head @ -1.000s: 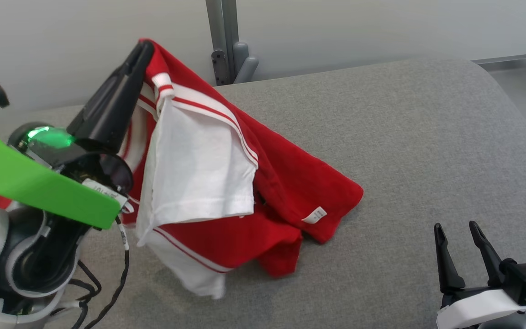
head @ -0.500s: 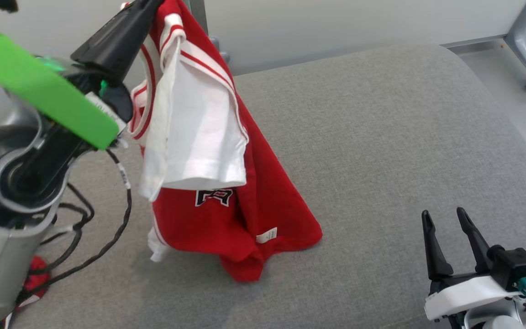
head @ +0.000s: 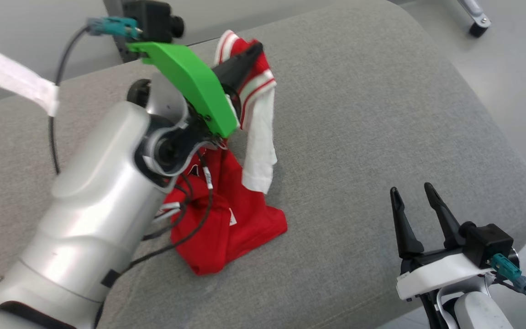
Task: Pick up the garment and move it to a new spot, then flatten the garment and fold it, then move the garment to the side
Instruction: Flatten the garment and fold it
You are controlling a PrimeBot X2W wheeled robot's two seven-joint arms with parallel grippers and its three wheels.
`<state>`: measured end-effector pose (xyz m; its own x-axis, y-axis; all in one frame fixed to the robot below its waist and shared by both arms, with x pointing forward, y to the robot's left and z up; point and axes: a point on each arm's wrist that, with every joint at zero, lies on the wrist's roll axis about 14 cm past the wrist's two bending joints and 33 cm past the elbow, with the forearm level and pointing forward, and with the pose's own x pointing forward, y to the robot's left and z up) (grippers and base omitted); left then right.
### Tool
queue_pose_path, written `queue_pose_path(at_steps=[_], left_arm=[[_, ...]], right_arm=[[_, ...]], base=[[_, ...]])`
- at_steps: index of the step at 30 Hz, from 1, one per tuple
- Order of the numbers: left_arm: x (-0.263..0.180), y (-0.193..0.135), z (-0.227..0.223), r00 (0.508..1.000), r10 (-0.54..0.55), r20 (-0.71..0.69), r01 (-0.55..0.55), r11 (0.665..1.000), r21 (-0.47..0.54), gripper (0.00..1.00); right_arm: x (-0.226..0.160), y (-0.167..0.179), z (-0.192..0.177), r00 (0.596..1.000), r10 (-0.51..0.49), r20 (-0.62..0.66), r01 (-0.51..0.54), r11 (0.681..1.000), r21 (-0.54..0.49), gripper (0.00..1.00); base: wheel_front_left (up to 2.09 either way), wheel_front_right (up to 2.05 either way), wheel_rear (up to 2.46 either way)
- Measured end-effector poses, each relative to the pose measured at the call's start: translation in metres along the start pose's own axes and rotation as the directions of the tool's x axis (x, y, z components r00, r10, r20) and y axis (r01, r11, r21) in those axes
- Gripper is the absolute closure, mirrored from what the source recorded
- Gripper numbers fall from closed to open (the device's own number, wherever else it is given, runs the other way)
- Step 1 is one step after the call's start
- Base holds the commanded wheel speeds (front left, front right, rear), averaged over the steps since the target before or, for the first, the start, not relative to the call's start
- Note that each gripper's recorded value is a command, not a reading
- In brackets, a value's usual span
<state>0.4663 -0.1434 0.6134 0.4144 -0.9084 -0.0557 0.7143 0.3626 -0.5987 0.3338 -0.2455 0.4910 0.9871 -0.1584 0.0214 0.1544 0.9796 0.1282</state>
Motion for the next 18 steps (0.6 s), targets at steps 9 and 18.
queue_pose_path(at_steps=[9,18], left_arm=[[0.057,-0.04,-0.102,0.964,-0.177,-0.2,0.161,0.983,-0.093,1.0],[0.068,-0.07,-0.148,0.926,-0.283,-0.251,0.256,0.957,-0.136,0.95]], right_arm=[[-0.011,-0.018,-0.011,0.996,-0.076,-0.047,0.076,0.997,-0.011,0.0],[-0.013,-0.028,-0.014,0.991,-0.115,-0.064,0.114,0.993,-0.023,0.0]], base=[[0.0,0.0,0.0],[0.0,0.0,0.0]])
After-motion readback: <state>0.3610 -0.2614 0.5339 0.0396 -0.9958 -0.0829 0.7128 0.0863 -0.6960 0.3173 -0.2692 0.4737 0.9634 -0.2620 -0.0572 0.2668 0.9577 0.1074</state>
